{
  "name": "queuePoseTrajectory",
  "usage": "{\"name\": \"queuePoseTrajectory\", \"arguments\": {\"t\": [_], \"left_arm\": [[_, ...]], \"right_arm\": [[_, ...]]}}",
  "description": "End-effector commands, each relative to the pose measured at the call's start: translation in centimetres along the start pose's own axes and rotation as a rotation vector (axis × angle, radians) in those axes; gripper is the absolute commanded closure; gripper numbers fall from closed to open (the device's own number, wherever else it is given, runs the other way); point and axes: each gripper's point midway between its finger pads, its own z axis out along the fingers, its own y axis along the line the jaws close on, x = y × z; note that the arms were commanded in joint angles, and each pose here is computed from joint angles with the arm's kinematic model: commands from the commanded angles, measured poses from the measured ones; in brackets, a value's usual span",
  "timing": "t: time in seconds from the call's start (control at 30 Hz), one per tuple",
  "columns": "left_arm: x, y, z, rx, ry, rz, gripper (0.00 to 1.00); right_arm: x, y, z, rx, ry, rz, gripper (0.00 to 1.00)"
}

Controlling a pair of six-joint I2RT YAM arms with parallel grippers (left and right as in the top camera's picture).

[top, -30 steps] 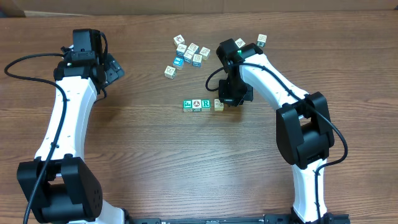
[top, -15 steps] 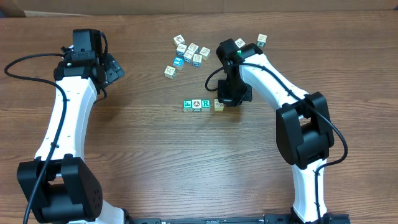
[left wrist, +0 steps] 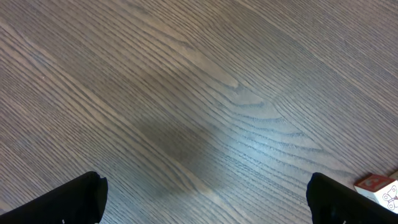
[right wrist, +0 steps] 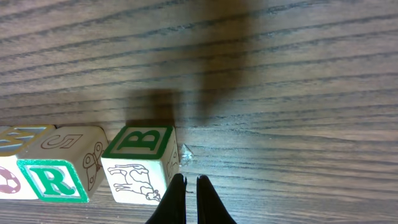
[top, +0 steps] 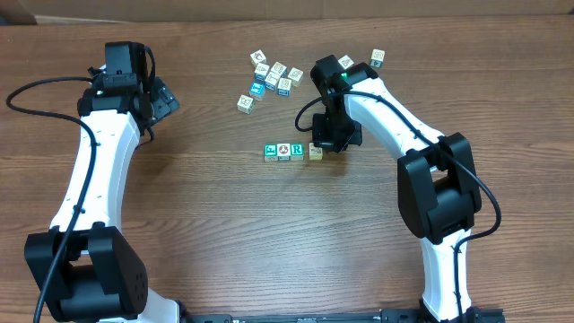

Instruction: Form a horizontal line

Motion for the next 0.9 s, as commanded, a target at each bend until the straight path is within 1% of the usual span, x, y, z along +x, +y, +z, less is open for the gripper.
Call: {"name": "queuePoseTrajectory", "arguments": {"t": [0.0, 0.57, 0.87], "left_arm": [[-0.1, -0.4, -0.3, 0.011, -0.006, 0.005, 0.0], [-0.1, -0.4, -0.3, 0.012, -0.006, 0.005, 0.0], [-0.1, -0.4, -0.3, 0.012, -0.006, 0.005, 0.01]], "right_arm": [[0.3, -0.1, 0.2, 0.011, 0.007, -0.005, 0.96], [0.6, 0.6, 0.2, -0.012, 0.018, -0.01, 0.96], [0.8, 1.8, 0.3, -0.018, 0.004, -0.04, 0.96]]}}
